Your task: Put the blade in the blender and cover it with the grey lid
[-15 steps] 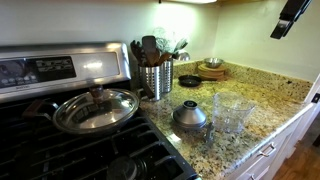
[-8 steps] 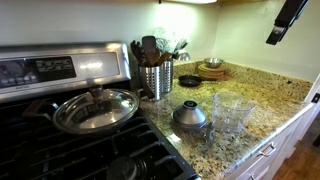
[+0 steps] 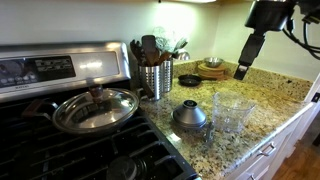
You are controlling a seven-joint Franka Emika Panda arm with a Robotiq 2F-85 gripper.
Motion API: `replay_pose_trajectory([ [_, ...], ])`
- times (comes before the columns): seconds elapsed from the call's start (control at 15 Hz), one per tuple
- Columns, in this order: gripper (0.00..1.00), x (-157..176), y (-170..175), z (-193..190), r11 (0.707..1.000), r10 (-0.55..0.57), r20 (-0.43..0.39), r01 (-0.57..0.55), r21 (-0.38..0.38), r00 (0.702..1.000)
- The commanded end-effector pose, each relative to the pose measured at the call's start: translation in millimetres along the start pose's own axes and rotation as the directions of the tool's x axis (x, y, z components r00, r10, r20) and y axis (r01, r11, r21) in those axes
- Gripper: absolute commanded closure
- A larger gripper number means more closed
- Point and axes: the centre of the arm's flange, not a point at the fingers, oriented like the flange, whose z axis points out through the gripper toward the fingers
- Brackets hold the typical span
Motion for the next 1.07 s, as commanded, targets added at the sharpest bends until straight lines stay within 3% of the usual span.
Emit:
replay_pose_trajectory([
  [0.0,0.0,25.4,-20.2,31.9,0.999,-0.038,0.017,0.037,0.017,0.999],
  [0.6,0.0,17.9,-23.6,39.7,0.998,-0.06,0.05,0.06,0.016,0.997],
  [1.0,0.0,30.0,-42.0,74.5,0.995,-0.097,0.073,0.095,0.031,0.993],
])
